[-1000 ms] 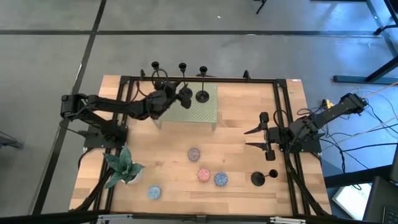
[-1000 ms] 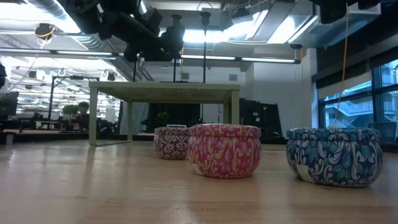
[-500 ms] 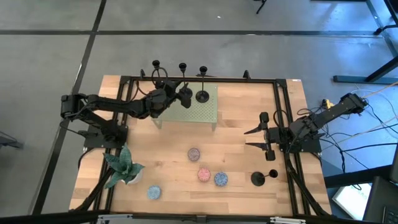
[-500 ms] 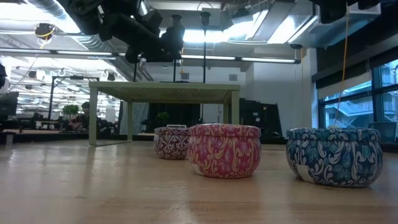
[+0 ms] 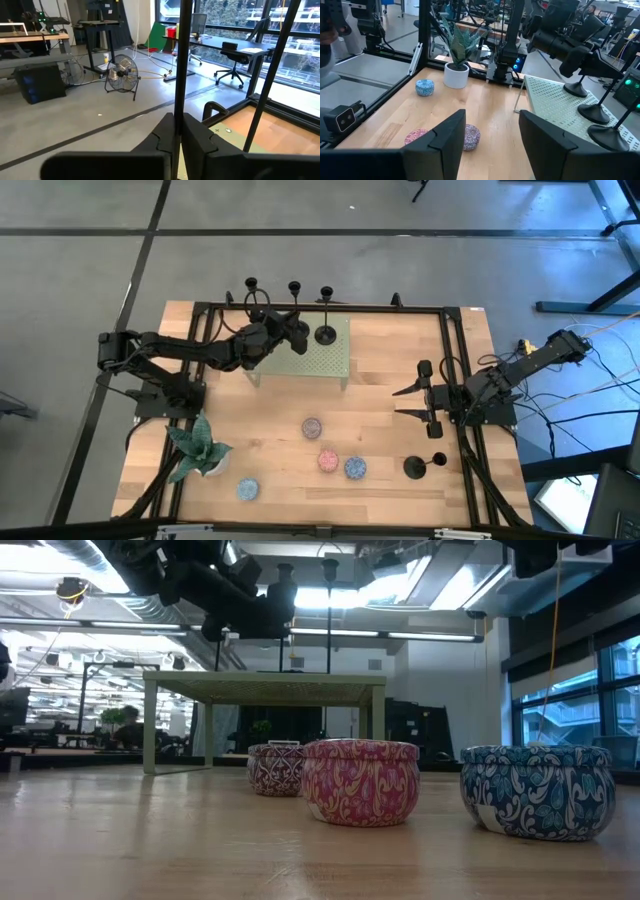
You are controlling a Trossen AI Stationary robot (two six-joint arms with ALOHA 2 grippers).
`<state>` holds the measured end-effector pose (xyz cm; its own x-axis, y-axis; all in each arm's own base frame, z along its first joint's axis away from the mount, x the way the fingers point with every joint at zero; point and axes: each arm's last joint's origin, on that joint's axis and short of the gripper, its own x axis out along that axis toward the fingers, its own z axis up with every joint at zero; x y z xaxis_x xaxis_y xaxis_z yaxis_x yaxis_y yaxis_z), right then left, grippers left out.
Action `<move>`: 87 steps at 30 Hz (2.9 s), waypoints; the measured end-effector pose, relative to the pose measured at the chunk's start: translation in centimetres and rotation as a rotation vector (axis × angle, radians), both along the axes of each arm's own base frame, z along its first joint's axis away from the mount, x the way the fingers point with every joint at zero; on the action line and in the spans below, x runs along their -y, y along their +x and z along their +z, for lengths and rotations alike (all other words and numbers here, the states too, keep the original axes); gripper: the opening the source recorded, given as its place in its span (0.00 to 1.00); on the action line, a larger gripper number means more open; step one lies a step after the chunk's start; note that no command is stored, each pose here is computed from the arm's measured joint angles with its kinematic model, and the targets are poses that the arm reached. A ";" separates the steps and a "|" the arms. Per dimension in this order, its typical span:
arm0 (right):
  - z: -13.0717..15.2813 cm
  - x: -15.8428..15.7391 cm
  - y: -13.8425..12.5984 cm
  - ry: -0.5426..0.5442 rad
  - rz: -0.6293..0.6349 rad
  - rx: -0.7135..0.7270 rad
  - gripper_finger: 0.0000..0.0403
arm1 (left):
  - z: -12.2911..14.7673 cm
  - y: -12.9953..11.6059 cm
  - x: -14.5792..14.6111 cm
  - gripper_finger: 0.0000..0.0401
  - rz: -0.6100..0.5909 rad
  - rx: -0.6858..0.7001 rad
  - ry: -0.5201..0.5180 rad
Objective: Pick & Place candle stick holders
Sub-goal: Adjust the black candle holders on the shelf
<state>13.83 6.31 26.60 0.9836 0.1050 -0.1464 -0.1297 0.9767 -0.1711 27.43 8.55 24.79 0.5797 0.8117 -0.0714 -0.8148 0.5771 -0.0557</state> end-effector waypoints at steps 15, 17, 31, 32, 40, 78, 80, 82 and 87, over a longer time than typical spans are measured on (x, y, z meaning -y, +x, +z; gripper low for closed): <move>0.0 0.0 0.0 0.000 0.000 0.000 0.47 | 0.1 0.2 1.5 0.03 0.039 -0.044 0.039; 0.0 0.0 0.0 0.000 0.000 0.000 0.47 | 0.1 0.2 1.7 0.03 0.035 -0.042 0.040; 0.0 0.0 0.0 0.004 0.000 -0.002 0.47 | 1.4 -0.8 2.6 0.03 0.075 -0.028 0.053; 0.0 0.0 0.0 0.004 0.000 -0.003 0.47 | 1.4 -0.9 2.6 0.03 0.083 -0.036 0.048; 0.0 0.0 0.0 0.007 0.000 -0.003 0.47 | 0.9 -1.2 1.8 0.03 0.117 -0.057 0.011; 0.0 0.0 0.0 0.003 0.000 -0.001 0.47 | 0.5 -1.6 0.7 0.18 0.139 -0.057 -0.010; 0.0 0.0 0.0 0.003 0.000 -0.001 0.47 | 0.5 -1.5 0.8 0.18 0.133 -0.057 -0.009; 0.0 0.0 0.0 0.003 0.000 -0.001 0.47 | 0.5 -1.5 1.0 0.19 0.146 -0.069 0.002; 0.0 0.0 0.0 0.003 0.000 -0.001 0.47 | 0.5 -1.5 1.4 0.19 0.181 -0.094 0.028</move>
<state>13.83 6.31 26.59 0.9835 0.1059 -0.1468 -0.1303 0.9772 -0.1678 25.93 7.15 25.34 0.4164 0.9043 -0.0942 -0.9060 0.4213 0.0394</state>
